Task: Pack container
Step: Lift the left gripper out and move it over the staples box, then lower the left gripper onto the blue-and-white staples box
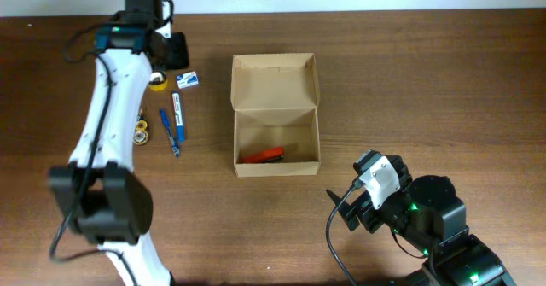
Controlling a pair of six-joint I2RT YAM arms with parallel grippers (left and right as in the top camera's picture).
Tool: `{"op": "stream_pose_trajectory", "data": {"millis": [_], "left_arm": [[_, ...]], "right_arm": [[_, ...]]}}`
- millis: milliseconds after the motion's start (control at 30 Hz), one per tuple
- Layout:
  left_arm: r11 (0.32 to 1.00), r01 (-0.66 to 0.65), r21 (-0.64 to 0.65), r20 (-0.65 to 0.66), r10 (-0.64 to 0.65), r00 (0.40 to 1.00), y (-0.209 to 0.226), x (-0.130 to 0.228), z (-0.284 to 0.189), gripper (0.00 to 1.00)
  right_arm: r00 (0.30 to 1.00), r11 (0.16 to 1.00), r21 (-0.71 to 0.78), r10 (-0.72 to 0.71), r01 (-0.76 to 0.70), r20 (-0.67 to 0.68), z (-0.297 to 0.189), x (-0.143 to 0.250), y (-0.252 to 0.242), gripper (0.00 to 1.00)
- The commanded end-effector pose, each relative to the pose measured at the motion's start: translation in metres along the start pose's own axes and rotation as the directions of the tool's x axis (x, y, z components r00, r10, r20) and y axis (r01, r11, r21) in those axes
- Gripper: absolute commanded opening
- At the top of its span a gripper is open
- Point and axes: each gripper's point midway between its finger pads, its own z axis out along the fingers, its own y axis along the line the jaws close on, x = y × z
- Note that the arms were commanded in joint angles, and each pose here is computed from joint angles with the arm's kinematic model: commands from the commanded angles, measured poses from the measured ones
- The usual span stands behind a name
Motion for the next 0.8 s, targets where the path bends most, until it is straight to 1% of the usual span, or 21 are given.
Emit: {"op": "stream_pose_trajectory", "data": {"millis": [0,133,300,467,533,600,633,667,767], "left_arm": [[0.992,0.123,0.027,-0.095,-0.120,0.988,-0.007,0.017,0.044,0.43],[0.989,0.149,0.014,-0.127,-0.146,0.981,-0.008,0.022,0.075,0.42],[0.989,0.148,-0.027,-0.118,-0.150,0.982,-0.003,0.014,0.094,0.43],[0.988,0.145,-0.044,-0.093,-0.149,0.984,-0.001,0.003,0.101,0.54],[0.987,0.143,-0.071,-0.081,-0.149,0.986,0.004,0.002,0.102,0.60],[0.987,0.143,-0.073,-0.080,-0.149,0.986,0.004,0.002,0.102,0.69],[0.988,0.143,-0.066,-0.078,-0.148,0.986,0.003,0.001,0.102,0.83],[0.988,0.144,-0.057,-0.074,-0.148,0.986,0.001,-0.001,0.102,1.00],[0.990,0.138,-0.035,-0.077,-0.140,0.987,-0.003,-0.001,0.102,1.00]], "right_arm": [[1.000,1.000,0.002,-0.008,0.008,-0.004,0.001,0.001,0.001,0.99],[1.000,1.000,0.002,-0.008,0.008,-0.004,0.001,0.001,0.001,0.99],[1.000,1.000,0.002,-0.008,0.008,-0.004,0.001,0.001,0.001,0.99],[1.000,1.000,0.002,-0.008,0.008,-0.004,0.001,0.001,0.001,0.99],[1.000,1.000,0.002,-0.008,0.008,-0.004,0.001,0.001,0.001,0.99],[1.000,1.000,0.002,-0.008,0.008,-0.004,0.001,0.001,0.001,0.99],[1.000,1.000,0.002,-0.008,0.008,-0.004,0.001,0.001,0.001,0.99],[1.000,1.000,0.002,-0.008,0.008,-0.004,0.001,0.001,0.001,0.99],[1.000,1.000,0.002,-0.008,0.008,-0.004,0.001,0.001,0.001,0.99]]}}
